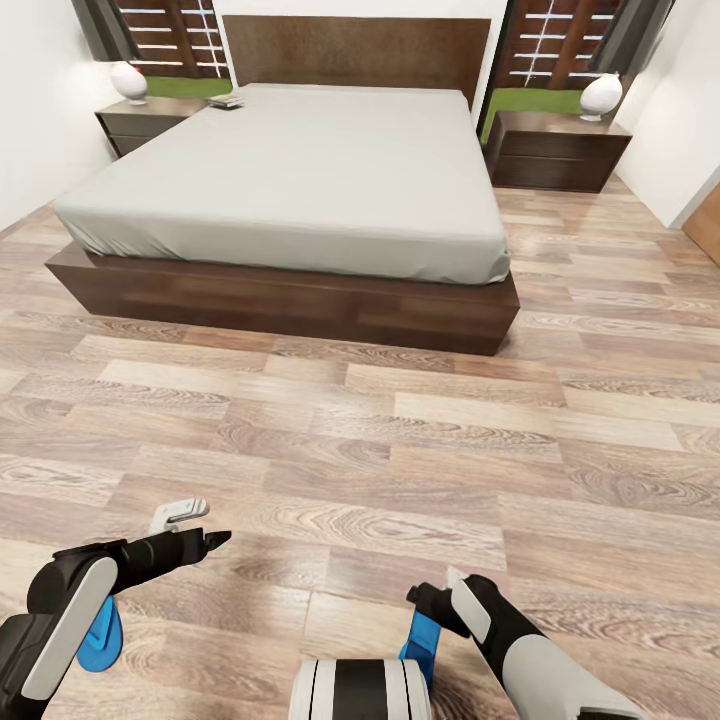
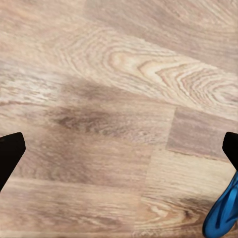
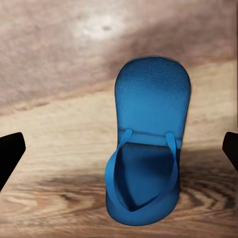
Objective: In the bedroom, move the book from the bed onto either nightstand, and place the two sandals side by side next to the bed.
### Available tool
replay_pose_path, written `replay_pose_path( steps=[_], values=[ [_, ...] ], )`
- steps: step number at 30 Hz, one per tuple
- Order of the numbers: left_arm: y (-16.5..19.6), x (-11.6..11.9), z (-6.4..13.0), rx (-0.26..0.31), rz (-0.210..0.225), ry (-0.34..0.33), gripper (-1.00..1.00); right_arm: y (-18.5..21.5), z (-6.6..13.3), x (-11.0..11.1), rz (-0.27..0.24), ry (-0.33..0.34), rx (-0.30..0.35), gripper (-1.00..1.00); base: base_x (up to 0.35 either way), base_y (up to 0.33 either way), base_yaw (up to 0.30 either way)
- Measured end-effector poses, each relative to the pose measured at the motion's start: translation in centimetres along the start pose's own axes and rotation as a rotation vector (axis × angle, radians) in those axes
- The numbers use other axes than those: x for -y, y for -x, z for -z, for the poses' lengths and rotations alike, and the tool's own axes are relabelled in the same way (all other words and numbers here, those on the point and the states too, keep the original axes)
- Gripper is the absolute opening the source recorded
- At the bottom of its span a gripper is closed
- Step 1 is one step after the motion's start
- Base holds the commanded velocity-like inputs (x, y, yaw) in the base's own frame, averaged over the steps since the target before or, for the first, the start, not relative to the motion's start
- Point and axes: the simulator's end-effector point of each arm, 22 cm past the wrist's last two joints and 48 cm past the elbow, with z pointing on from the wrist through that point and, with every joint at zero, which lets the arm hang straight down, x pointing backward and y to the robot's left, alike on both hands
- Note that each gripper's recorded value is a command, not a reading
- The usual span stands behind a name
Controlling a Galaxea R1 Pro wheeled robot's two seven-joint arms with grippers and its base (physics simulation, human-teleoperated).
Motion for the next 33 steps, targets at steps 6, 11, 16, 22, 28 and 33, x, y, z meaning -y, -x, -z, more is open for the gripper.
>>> replay_pose_path(
  steps=[6,11,16,22,28,33],
  values=[
    [0.00,0.02,0.00,0.000,-0.001,0.000,1.00,0.20,-0.03,0.03,0.000,-0.002,0.012,1.00,0.000,0.000,0.000],
    [0.01,0.02,0.00,0.000,-0.001,0.000,1.00,0.22,-0.05,0.03,-0.003,-0.002,0.014,1.00,0.000,0.000,0.000],
    [0.03,0.04,0.02,0.001,-0.001,-0.001,1.00,0.20,-0.06,-0.02,-0.004,-0.001,0.015,1.00,0.000,0.000,0.000],
    [-0.51,-0.21,-0.58,-0.014,0.003,0.002,1.00,-0.38,-0.70,0.27,-0.006,-0.007,0.000,1.00,0.000,0.000,0.000],
    [-0.48,-0.20,-0.57,-0.014,0.002,0.002,1.00,-0.44,-0.71,0.23,-0.007,-0.006,-0.001,1.00,0.000,0.000,0.000],
    [-0.46,-0.15,-0.53,-0.012,0.001,0.002,1.00,-0.66,-0.77,0.31,-0.010,-0.007,-0.006,1.00,0.000,0.000,0.000]
  ],
)
